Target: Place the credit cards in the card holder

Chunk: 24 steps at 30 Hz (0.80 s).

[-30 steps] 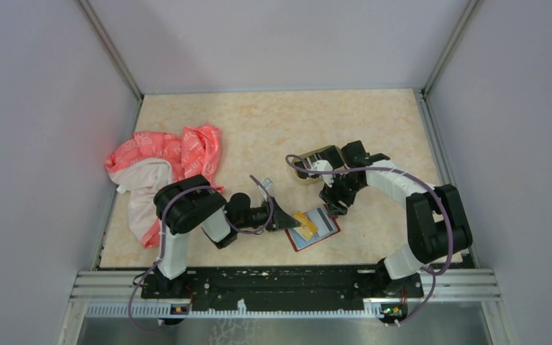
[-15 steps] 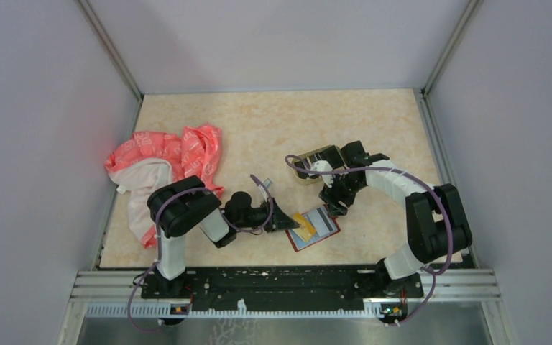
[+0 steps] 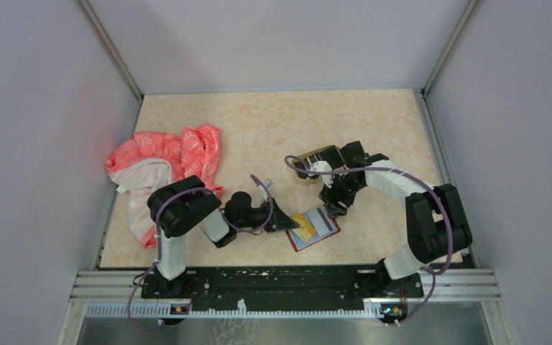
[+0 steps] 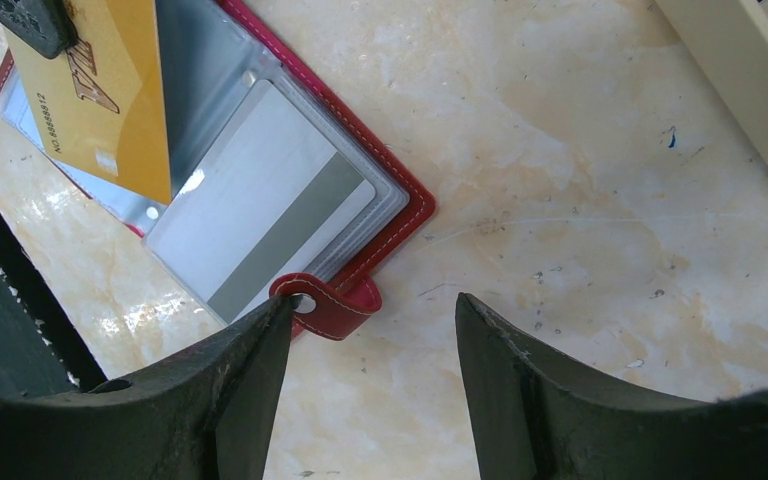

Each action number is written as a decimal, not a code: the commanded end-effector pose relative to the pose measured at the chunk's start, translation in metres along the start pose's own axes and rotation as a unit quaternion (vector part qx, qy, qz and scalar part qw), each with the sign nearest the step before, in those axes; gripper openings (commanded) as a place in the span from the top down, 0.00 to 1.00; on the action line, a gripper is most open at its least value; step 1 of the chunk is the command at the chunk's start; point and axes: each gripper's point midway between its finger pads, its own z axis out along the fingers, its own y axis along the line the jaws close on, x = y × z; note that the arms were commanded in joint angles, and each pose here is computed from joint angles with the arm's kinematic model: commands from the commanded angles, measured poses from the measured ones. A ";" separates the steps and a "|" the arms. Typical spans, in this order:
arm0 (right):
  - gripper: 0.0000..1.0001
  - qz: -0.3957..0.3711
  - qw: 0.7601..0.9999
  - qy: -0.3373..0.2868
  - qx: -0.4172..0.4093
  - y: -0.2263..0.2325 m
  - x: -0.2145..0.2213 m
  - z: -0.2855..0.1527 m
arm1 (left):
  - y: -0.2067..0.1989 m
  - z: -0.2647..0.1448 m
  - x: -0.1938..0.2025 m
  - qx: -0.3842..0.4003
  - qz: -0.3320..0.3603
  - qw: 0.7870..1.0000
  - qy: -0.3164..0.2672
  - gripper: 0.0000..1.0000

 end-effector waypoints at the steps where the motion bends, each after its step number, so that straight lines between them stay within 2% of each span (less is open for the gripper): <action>1: 0.39 -0.009 1.000 -0.011 0.000 -0.001 -0.009 -0.003 | -0.013 0.005 -0.003 0.033 0.012 0.999 0.000 1.00; 10: 0.39 -0.012 1.000 -0.018 0.002 0.000 -0.013 -0.006 | -0.033 0.003 -0.008 0.082 0.021 0.996 -0.010 1.00; 15: 0.38 -0.031 0.998 -0.056 -0.003 0.008 -0.029 -0.018 | -0.035 -0.008 -0.003 0.075 0.046 0.996 -0.010 1.00; 21: 0.32 -0.085 0.977 -0.174 -0.087 0.054 -0.077 -0.050 | -0.055 -0.024 0.000 0.110 0.171 0.979 -0.010 1.00; 24: 0.18 -0.132 0.952 -0.239 -0.137 0.083 -0.098 -0.072 | -0.063 -0.030 0.000 0.119 0.260 0.958 -0.009 1.00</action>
